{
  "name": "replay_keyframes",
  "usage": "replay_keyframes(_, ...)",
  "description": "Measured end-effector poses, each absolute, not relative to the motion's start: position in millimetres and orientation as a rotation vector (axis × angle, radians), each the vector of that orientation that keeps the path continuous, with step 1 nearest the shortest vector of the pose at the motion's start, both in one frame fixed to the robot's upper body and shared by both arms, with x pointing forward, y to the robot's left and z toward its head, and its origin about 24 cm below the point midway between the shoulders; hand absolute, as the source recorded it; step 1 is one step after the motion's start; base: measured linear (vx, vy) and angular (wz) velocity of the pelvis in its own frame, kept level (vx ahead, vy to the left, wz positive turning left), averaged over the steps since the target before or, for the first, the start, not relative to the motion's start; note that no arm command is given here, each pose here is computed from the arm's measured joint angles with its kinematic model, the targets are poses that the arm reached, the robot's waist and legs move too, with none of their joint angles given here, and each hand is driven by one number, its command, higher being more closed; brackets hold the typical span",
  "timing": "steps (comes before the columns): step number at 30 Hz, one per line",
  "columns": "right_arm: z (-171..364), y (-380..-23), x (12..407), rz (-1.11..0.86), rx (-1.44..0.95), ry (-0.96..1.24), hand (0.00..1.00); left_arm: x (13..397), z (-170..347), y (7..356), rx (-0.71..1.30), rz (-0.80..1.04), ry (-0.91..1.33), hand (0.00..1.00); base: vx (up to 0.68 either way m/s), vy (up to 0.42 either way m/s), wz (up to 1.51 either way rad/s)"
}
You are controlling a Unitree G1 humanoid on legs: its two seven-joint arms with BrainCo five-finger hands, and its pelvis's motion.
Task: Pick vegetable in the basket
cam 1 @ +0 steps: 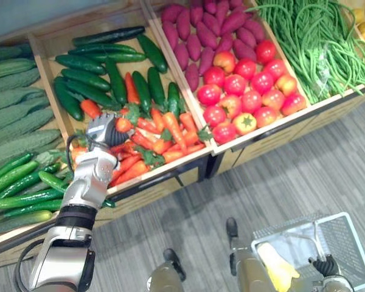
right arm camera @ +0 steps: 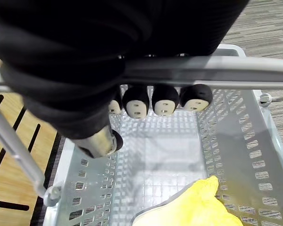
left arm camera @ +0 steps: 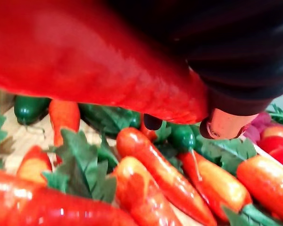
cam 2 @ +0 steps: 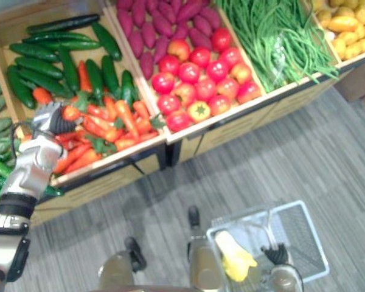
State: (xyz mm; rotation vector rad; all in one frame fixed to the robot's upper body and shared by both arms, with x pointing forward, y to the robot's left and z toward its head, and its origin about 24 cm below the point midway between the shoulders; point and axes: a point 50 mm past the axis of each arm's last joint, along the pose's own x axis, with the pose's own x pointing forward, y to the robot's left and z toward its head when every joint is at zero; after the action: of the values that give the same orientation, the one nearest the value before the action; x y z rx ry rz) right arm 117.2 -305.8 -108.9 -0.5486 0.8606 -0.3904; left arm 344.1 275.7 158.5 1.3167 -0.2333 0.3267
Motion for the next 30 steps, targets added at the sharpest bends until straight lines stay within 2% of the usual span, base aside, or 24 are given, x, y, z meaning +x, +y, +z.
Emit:
replay_keyframes(7, -114.8, -306.7, 103.5, -0.426, -0.512, 0.907, 1.00, 338.0, 177.4, 282.3, 1.383, 0.362, -0.282, 1.00, -0.01, -0.040, 0.14)
replay_keyframes(13, -120.8, -308.7, 90.2, -0.448, -0.475, 0.972, 1.00, 302.7, 182.2, 257.5, 1.422, 0.322, -0.481, 1.00, 0.00, -0.011, 0.06)
replay_keyframes(16, -119.0, -316.8, 85.0, -0.475, -0.484, 0.989, 1.00, 277.9, 171.7, 240.4, 1.417, 0.227, -0.558, 1.00, -0.01, 0.002, 0.02)
replay_keyframes(21, -97.7, -351.4, 93.1, -0.503, -0.609, 0.959, 1.00, 249.6, 166.4, 196.6, 1.342, 0.009, -0.742, 1.00, -0.02, 0.032, -0.13)
replay_keyframes(26, -52.8, -388.5, 126.1, -0.508, -0.829, 0.827, 1.00, 231.6, 156.0, 150.3, 1.208, -0.259, -0.854, 1.00, -0.04, 0.024, -0.51)
replay_keyframes(30, -16.9, -380.1, 164.6, -0.382, -1.050, 0.631, 1.00, 217.6, 143.7, 117.4, 1.070, -0.469, -0.892, 1.00, -0.05, 0.032, -0.80)
